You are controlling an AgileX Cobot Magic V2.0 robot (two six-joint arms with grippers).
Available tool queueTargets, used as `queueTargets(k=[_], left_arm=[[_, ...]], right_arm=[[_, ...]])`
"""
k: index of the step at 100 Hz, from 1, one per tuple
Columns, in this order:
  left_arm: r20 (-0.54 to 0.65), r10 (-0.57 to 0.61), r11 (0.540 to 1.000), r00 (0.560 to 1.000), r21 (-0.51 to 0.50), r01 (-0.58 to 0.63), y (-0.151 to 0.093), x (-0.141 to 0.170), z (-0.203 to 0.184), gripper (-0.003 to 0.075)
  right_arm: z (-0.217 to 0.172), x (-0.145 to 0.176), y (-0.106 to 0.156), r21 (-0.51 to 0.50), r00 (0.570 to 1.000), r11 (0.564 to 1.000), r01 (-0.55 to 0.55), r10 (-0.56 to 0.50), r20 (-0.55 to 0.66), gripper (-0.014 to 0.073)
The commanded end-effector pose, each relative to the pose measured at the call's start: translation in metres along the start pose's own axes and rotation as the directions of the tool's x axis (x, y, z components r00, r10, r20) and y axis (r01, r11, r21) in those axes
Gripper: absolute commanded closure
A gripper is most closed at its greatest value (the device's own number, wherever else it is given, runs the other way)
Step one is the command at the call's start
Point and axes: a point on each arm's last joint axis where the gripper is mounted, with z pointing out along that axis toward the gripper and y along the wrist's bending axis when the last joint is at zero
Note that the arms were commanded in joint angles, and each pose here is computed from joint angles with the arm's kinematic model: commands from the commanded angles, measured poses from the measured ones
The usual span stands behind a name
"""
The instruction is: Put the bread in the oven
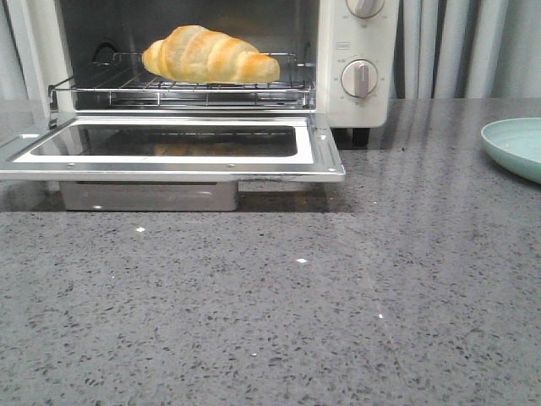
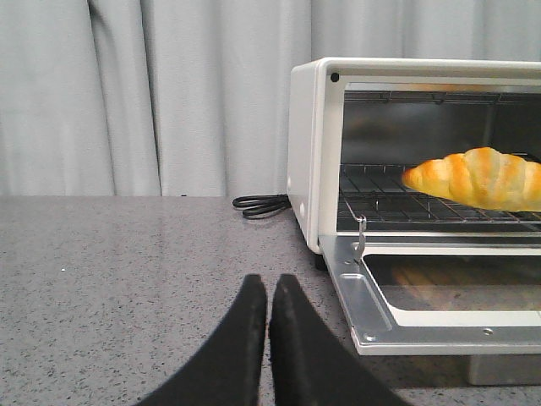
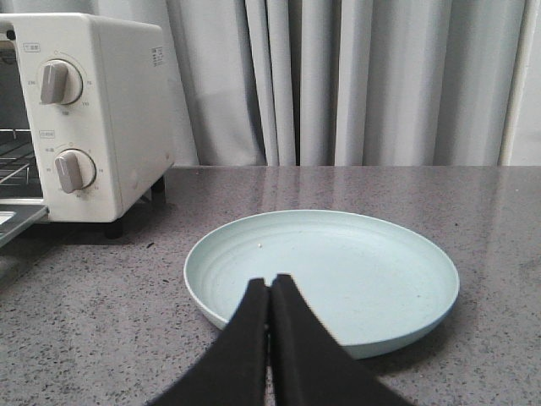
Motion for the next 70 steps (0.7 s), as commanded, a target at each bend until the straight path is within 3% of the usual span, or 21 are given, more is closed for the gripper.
queueTargets(k=[1, 70], left_arm=[[0.075, -0.007, 1.0, 0.997, 0.001, 0.007, 0.0002, -0.0009, -0.0023, 0.0741], [0.075, -0.041, 0.999, 0.996, 0.001, 0.041, 0.0004, -0.0009, -0.0023, 0.0741]], right_arm=[[-0.0011, 0.0009, 0.0001, 0.003, 0.998, 1.0, 0.005, -0.006, 0.064, 0.0644], [-0.0011, 0.0009, 0.0001, 0.003, 0.998, 1.0, 0.005, -0.006, 0.064, 0.0644]])
